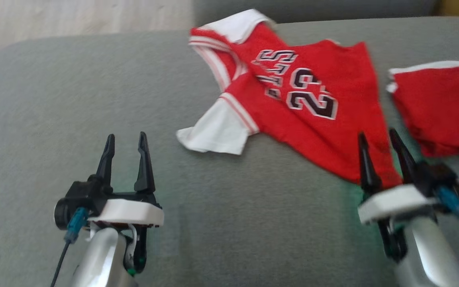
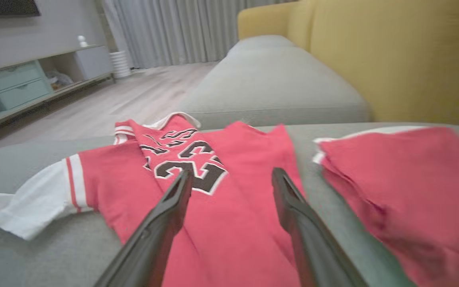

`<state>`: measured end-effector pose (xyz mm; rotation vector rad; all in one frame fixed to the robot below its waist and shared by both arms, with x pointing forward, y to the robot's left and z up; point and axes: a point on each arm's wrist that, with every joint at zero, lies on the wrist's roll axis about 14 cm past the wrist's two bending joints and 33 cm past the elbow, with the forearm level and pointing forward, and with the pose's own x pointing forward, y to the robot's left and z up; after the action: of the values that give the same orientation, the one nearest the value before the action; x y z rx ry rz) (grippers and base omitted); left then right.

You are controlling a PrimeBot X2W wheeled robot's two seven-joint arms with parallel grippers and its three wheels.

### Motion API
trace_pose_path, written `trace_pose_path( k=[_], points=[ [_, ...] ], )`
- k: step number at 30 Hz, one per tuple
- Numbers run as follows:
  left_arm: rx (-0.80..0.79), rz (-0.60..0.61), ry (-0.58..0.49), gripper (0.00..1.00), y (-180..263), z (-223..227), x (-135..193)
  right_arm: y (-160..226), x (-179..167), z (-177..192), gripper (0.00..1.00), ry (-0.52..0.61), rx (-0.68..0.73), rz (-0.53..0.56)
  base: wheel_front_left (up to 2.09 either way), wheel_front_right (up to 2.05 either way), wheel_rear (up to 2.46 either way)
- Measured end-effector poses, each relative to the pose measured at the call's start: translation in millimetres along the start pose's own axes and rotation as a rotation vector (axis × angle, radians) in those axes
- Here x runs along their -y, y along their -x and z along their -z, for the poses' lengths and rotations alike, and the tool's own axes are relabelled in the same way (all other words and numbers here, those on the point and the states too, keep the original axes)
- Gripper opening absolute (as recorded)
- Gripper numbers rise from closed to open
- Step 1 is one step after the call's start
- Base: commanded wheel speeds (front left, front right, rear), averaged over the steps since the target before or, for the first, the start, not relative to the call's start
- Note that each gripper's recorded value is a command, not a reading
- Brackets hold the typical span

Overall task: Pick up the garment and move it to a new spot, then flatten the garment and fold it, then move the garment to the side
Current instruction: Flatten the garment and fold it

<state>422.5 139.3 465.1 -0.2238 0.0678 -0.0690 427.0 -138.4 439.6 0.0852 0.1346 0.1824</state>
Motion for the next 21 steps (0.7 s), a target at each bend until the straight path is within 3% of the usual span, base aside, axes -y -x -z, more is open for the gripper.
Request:
trace_pose_path(
  k=[7,21],
  points=[
    [-0.007,0.082,0.005,1.0,-5.9,2.0,26.2,40.5,16.4,-8.2,1.0,-0.011,0.045,0.072,0.0,0.0,0.0],
    [-0.268,0.15,-0.079,1.0,-22.6,69.6,36.0,40.1,23.5,0.3,1.0,-0.024,0.025,0.096,0.0,0.0,0.0]
  ],
)
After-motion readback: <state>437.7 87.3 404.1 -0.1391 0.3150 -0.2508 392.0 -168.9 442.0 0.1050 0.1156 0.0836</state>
